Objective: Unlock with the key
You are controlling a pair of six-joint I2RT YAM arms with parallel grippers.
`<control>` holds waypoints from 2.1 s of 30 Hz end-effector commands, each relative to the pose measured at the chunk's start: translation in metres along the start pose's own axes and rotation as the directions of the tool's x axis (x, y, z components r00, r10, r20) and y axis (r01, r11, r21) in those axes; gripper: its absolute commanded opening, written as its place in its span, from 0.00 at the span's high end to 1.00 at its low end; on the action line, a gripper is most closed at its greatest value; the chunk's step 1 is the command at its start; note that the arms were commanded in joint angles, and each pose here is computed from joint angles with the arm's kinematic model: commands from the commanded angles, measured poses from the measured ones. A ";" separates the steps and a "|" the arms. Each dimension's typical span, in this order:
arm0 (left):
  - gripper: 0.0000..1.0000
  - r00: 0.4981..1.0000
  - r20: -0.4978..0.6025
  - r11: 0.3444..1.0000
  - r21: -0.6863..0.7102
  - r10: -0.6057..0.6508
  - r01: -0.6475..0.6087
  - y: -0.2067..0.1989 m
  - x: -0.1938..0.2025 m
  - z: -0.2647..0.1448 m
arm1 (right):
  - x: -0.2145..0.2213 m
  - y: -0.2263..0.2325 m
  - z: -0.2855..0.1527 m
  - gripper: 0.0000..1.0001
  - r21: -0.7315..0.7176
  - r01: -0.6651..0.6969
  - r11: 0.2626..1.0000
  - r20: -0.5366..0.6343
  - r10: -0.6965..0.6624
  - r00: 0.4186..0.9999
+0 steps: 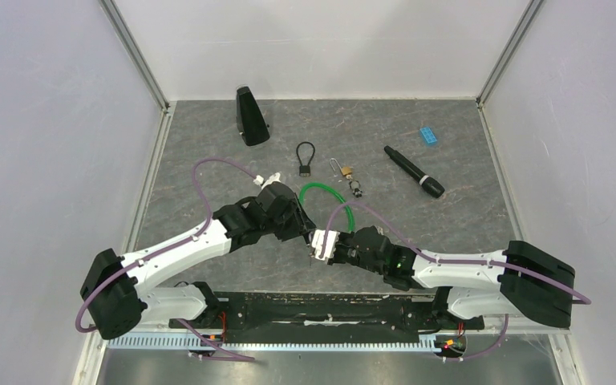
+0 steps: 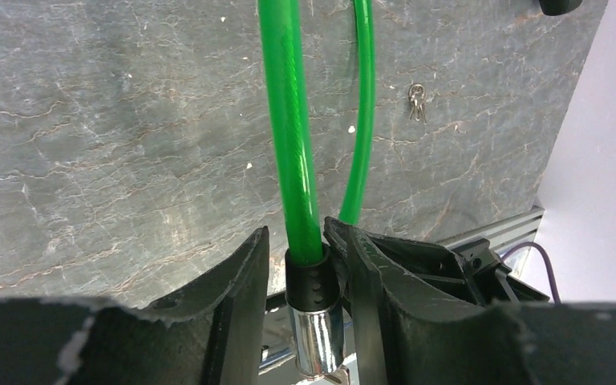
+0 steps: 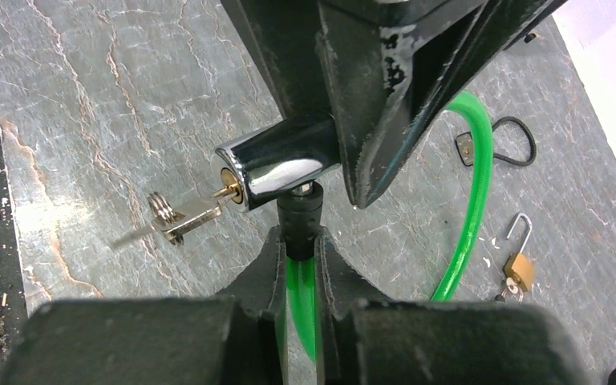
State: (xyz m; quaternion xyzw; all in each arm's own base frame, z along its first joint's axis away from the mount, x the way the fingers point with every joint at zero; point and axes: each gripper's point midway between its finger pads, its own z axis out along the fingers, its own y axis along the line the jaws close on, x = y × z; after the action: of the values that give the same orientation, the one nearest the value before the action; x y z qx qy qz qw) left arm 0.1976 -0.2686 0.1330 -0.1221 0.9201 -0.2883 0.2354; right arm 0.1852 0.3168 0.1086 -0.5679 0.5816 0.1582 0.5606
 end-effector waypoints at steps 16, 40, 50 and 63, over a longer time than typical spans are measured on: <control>0.97 0.998 -0.013 0.994 0.093 -0.063 0.064 -0.016 0.002 -0.002 | -0.032 -0.026 0.005 1.00 0.093 0.029 0.995 0.067 -0.036 0.997; 0.98 0.993 0.118 0.999 -0.033 -0.016 0.020 0.046 -0.047 -0.059 | -0.005 -0.036 -0.005 0.94 0.127 0.152 0.980 -0.070 -0.144 0.987; 0.98 0.954 0.297 0.995 -0.103 0.030 0.001 0.069 -0.076 -0.065 | 0.000 -0.023 0.004 0.46 0.085 0.086 0.993 -0.077 -0.079 0.994; 0.98 0.882 0.448 0.888 -0.452 0.145 0.084 0.125 -0.148 -0.090 | 0.008 -0.054 -0.028 0.02 0.266 -0.241 0.933 -0.008 0.252 0.968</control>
State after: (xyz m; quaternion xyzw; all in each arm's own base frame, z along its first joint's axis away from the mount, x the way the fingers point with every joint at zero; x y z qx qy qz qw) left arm 0.2438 -0.1145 0.1457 -0.2135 0.9027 -0.1046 0.3585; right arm 0.2162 0.2787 0.1110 -0.4938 0.6545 0.0838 0.5663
